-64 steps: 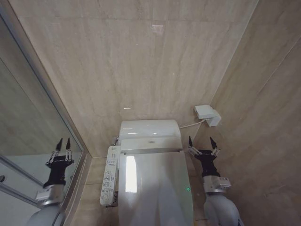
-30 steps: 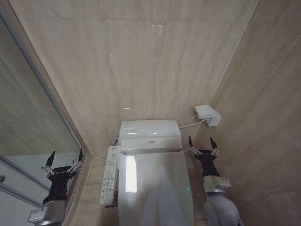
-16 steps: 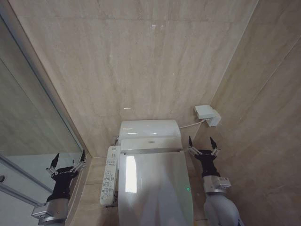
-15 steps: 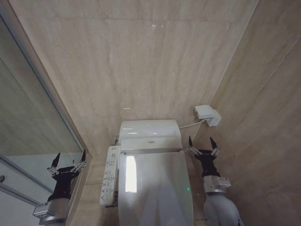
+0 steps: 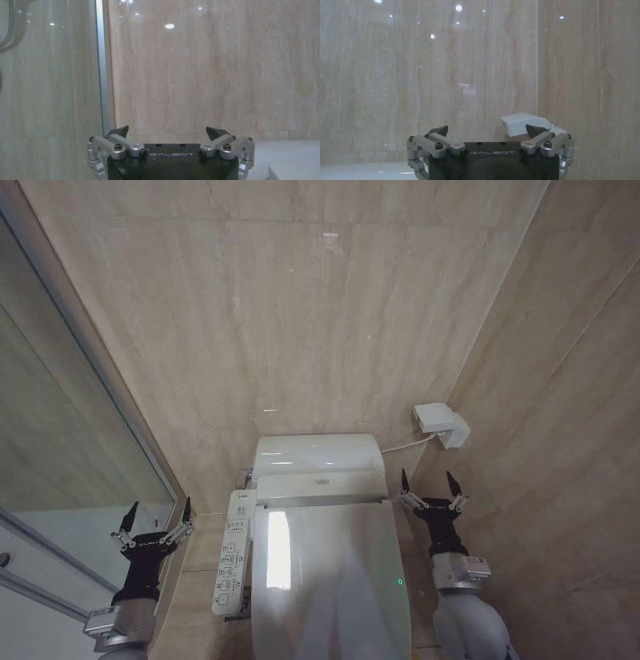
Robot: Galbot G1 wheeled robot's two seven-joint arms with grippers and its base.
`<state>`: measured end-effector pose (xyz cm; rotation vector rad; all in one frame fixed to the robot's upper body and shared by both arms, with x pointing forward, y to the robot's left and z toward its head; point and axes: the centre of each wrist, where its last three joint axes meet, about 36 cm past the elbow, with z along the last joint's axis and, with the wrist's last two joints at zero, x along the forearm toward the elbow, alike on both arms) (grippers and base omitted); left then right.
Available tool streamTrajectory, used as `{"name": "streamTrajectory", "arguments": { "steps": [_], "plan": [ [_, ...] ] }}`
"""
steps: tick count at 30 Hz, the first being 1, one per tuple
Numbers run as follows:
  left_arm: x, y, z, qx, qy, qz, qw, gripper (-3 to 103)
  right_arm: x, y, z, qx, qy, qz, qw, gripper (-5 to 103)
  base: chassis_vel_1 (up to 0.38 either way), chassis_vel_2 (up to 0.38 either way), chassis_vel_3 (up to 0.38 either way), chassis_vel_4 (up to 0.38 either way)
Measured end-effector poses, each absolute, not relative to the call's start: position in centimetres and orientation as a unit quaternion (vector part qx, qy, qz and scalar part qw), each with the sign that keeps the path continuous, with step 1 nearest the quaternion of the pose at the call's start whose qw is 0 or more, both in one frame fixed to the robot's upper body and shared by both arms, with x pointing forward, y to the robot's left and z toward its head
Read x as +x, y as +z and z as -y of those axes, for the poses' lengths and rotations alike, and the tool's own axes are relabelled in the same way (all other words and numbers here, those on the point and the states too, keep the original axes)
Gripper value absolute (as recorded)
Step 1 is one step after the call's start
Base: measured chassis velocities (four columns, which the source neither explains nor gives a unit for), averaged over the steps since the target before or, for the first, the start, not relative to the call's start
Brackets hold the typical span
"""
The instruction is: Open the toilet lid, clean the toilet bowl with a toilet brush, close the toilet lid, and flush.
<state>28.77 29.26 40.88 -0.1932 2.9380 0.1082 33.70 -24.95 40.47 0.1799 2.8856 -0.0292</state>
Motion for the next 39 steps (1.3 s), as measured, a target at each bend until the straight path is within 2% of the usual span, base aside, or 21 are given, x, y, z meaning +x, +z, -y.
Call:
{"name": "streamTrajectory", "arguments": {
  "steps": [39],
  "plan": [
    [27.78, 41.38, -28.84, -0.068, 0.046, -0.992, 0.097, 100, 33.70, 40.47, 24.95, 0.062, -0.010, -0.990, 0.125, 100, 0.000, 0.000, 0.000, 0.000]
  ]
}}
